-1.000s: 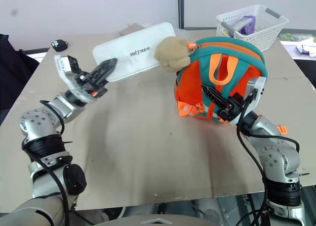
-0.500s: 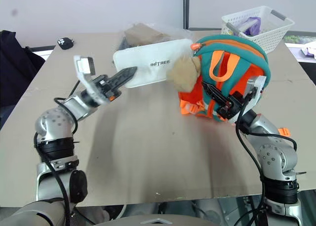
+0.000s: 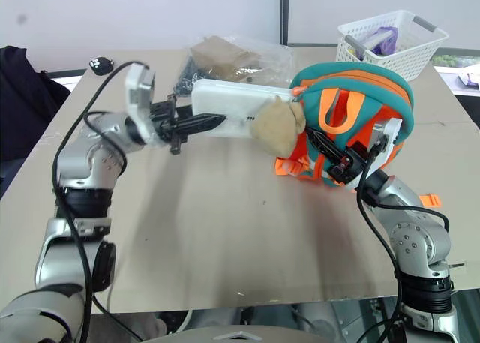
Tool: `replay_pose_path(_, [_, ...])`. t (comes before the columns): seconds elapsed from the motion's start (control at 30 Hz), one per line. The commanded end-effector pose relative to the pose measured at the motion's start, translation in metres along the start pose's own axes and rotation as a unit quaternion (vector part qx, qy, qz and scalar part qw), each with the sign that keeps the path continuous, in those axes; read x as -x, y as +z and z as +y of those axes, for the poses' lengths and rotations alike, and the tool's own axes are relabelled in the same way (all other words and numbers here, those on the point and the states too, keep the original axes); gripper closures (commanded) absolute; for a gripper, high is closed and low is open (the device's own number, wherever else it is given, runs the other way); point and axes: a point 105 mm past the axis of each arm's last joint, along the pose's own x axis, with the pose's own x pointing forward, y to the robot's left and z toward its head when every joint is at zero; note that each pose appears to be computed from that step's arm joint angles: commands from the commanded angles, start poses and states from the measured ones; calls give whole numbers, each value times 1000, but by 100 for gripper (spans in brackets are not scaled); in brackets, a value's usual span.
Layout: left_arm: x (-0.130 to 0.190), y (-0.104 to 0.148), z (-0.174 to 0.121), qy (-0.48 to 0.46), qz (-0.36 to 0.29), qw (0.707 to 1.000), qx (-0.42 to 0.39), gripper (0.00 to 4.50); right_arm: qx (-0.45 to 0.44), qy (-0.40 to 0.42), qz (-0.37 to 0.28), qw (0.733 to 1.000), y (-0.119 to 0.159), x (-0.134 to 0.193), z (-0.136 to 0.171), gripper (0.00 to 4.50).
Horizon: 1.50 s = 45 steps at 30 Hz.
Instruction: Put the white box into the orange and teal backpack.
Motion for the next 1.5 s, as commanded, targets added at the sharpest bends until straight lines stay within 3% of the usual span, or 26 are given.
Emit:
replay_pose_path(0.03, [-38,-3,-2,-66,29,996,-46,358,21,22,-23,999,13,-7,12,441])
replay_pose_path(0.2, [-96,-13,6,-73,65,992,-76,358,21,28,-28,999,13,-12,14,441])
replay_pose_path(0.27, [-131,-9,9,-54,50,995,-74,358,20,33,-31,999,11,-17,16,441])
replay_pose_path(0.37, [-152,-6,11,-33,40,995,-88,358,21,36,-33,999,10,-20,19,441])
replay_pose_path(0.4, [-155,-6,9,-39,35,994,-92,258,21,37,-34,999,10,-21,20,450])
replay_pose_path(0.47, [-155,0,12,-27,6,997,-70,168,23,37,-36,998,10,-23,21,450])
replay_pose_path(0.6, [-127,-3,28,20,-6,999,-36,2,25,33,-38,998,9,-23,20,450])
replay_pose_path(0.8, [-42,8,22,27,-9,999,45,2,30,25,-36,999,8,-19,17,450])
replay_pose_path(0.97, [-2,7,-4,16,30,997,71,2,29,25,-33,999,6,-20,15,450])
replay_pose_path(1.13, [-15,13,-34,-45,-2,997,70,2,26,32,-27,999,3,-22,15,450])
replay_pose_path(1.3, [-38,12,-5,16,-44,996,72,2,29,36,-27,999,4,-24,14,450])
replay_pose_path(1.5, [-57,3,22,69,-51,993,79,2,35,32,-29,998,4,-22,15,450])
